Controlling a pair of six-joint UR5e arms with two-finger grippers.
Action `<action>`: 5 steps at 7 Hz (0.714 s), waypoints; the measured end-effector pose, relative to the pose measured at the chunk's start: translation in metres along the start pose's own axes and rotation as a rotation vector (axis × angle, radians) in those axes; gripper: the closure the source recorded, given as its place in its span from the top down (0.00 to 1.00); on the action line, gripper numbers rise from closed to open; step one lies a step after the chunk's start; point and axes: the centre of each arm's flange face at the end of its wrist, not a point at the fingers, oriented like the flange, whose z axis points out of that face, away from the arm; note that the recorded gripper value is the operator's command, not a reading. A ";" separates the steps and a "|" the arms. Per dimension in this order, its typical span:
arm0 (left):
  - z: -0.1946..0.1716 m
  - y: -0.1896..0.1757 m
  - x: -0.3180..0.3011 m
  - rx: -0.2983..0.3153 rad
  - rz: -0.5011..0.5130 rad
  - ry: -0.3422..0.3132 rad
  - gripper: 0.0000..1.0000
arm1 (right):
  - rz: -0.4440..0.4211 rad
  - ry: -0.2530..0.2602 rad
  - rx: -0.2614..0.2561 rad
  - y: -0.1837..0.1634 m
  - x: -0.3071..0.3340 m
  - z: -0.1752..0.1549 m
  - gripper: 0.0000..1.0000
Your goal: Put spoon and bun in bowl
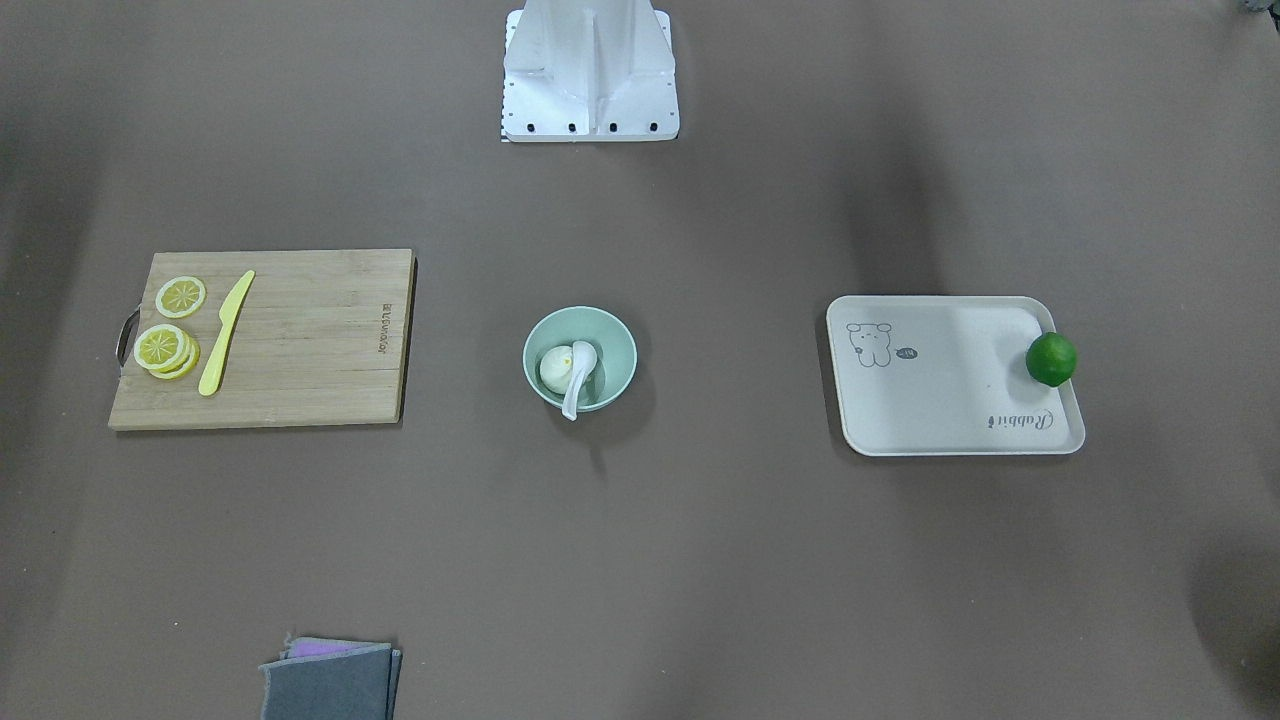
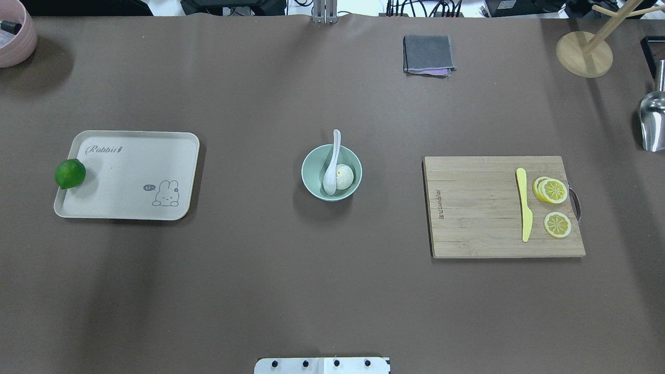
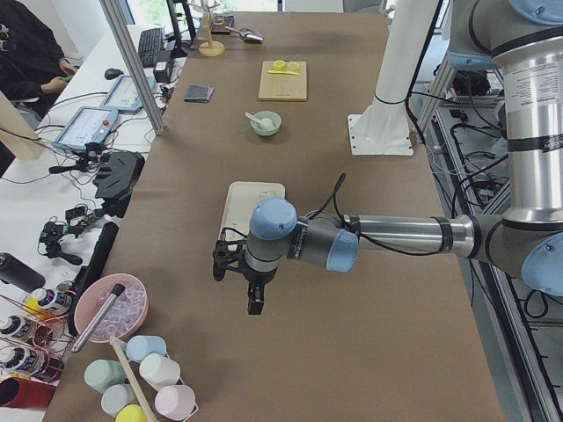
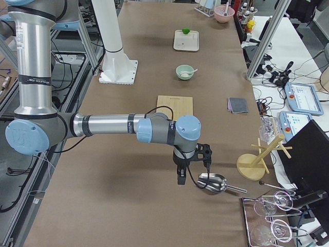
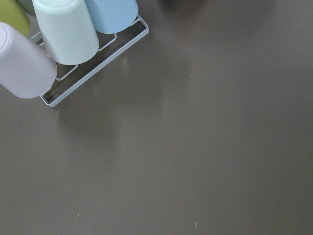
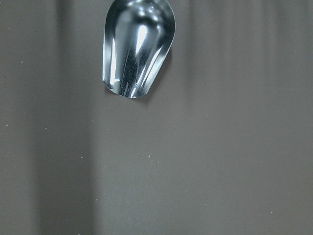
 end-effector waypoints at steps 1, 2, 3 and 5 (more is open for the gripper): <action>-0.009 -0.001 0.009 -0.002 -0.018 0.001 0.98 | 0.002 -0.003 0.002 0.000 -0.001 0.000 1.00; -0.012 -0.002 0.012 -0.004 -0.025 0.001 0.98 | 0.001 -0.008 0.003 0.000 -0.003 -0.001 1.00; -0.013 -0.002 0.013 -0.005 -0.027 0.002 0.98 | 0.001 -0.013 0.004 -0.001 -0.003 -0.001 1.00; -0.013 -0.002 0.014 -0.004 -0.028 0.002 0.98 | 0.005 -0.017 0.002 0.000 -0.003 -0.001 1.00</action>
